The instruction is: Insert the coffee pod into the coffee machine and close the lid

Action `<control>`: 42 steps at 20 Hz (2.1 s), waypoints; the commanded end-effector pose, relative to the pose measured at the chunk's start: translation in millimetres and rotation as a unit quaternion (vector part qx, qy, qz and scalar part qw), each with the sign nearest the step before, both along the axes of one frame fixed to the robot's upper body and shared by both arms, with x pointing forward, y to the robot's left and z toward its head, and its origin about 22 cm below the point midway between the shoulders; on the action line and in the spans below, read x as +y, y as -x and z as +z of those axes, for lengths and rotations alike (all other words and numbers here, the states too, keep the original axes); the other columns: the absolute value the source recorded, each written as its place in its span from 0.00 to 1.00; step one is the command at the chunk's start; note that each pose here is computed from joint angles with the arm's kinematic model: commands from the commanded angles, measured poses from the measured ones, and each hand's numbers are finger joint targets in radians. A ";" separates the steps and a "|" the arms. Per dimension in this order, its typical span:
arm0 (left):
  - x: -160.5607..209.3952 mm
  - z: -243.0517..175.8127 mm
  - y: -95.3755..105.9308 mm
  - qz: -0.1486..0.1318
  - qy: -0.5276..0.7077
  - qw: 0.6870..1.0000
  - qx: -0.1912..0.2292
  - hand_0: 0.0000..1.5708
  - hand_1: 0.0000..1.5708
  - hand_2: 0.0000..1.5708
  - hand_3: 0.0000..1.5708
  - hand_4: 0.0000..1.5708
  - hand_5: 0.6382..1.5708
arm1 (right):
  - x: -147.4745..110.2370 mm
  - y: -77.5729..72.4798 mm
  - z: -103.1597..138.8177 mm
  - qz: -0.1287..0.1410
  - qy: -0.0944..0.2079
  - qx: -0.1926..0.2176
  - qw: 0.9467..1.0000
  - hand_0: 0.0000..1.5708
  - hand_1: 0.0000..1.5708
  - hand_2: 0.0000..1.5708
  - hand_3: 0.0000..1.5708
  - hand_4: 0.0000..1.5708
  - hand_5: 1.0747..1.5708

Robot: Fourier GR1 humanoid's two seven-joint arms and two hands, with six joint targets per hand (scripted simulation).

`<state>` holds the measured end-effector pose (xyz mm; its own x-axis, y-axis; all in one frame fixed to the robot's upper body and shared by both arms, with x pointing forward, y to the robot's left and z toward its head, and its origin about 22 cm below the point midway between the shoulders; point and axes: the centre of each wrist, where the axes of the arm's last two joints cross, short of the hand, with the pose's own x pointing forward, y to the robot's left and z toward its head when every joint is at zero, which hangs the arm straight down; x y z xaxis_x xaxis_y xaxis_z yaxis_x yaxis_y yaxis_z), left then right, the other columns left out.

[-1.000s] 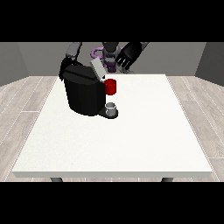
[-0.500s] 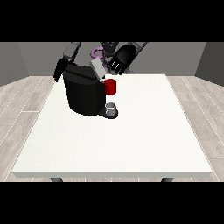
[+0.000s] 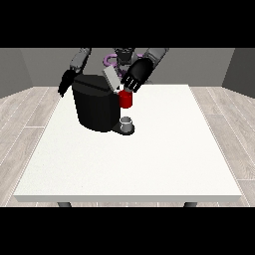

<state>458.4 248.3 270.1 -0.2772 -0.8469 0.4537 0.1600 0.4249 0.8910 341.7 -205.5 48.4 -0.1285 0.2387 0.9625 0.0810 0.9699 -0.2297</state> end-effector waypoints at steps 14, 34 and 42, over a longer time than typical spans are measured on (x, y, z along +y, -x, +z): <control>-14.9 -5.5 -4.1 -0.005 0.003 1.000 -0.004 0.77 0.77 0.80 0.76 0.26 1.00 | -12.6 -3.2 -5.7 -0.008 -0.013 -0.010 1.000 0.00 0.00 0.00 0.00 0.00 1.00; -15.5 22.7 0.3 -0.008 -0.086 0.993 -0.077 0.75 0.75 0.76 0.68 0.00 1.00 | -3.0 -10.1 4.8 -0.022 -0.010 -0.023 0.999 0.00 0.00 0.00 0.00 0.00 1.00; 10.6 26.2 -1.2 0.010 -0.046 0.995 -0.089 0.71 0.71 0.72 0.62 0.00 1.00 | 12.5 -6.2 18.8 -0.004 -0.002 -0.026 1.000 0.00 0.00 0.00 0.00 0.00 1.00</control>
<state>458.5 257.1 291.3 -0.3386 -0.8916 0.3006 0.0066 0.3172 0.9483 350.2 -203.2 67.3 -0.1669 0.2353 0.9575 0.1048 0.9698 -0.2201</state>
